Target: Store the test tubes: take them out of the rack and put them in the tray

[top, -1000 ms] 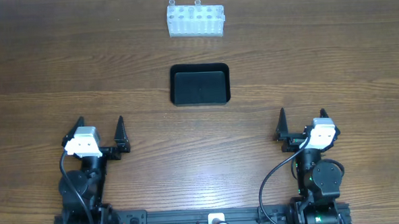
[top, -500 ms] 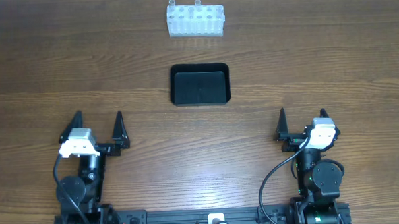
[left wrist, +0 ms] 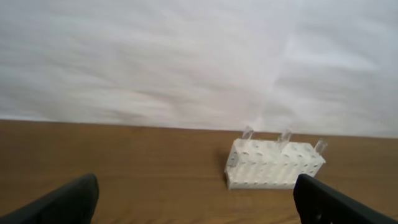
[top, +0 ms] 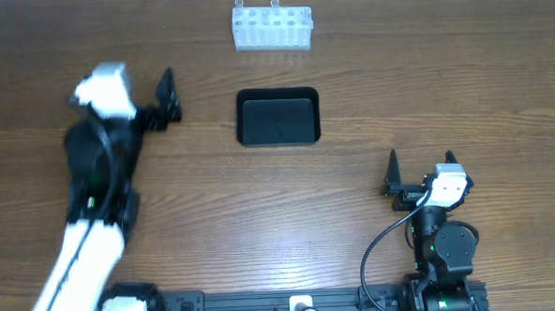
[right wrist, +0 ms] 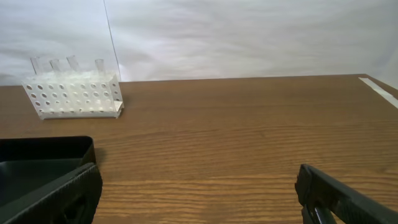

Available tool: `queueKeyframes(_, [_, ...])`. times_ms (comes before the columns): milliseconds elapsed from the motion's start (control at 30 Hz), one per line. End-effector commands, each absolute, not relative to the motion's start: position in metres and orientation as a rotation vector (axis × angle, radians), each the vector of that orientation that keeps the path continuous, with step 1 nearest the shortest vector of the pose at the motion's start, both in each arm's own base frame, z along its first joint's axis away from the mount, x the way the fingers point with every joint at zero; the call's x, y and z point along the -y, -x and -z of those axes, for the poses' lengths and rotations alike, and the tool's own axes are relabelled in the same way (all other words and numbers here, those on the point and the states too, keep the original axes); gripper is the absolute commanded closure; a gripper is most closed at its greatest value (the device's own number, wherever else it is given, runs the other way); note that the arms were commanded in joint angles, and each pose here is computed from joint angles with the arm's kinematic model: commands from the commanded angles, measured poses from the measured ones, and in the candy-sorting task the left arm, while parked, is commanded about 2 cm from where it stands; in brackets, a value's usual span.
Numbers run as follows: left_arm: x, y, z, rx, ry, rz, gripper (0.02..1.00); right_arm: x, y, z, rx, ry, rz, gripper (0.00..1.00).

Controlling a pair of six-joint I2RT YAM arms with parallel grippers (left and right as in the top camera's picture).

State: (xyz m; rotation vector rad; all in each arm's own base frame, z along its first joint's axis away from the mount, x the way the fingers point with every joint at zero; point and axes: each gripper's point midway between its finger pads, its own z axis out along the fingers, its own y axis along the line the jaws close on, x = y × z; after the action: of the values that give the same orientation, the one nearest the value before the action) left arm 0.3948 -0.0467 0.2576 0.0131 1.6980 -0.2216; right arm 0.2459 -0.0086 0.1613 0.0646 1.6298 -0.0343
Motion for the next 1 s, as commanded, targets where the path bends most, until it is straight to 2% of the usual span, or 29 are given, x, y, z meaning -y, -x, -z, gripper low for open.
queueKeyframes(33, [0.082, -0.455, -0.256, -1.764, -0.045, 0.246, 0.018, 0.012, -0.246, -0.158, -1.639, -0.082, 0.044, 0.007])
queueKeyframes(267, [0.134, -0.534, -0.221, -1.975, -0.083, 0.2, 0.018, 0.012, -0.246, -0.158, -1.639, -0.082, 0.044, 0.009])
queueKeyframes(567, [0.16, -0.595, -0.18, -2.099, -0.094, 0.139, 0.018, 0.012, -0.246, -0.158, -1.639, -0.082, 0.044, 0.007])
queueKeyframes(1000, [0.174, -0.614, -0.125, -2.158, -0.086, 0.147, 0.02, 0.012, -0.246, -0.158, -1.639, -0.082, 0.044, 0.007])
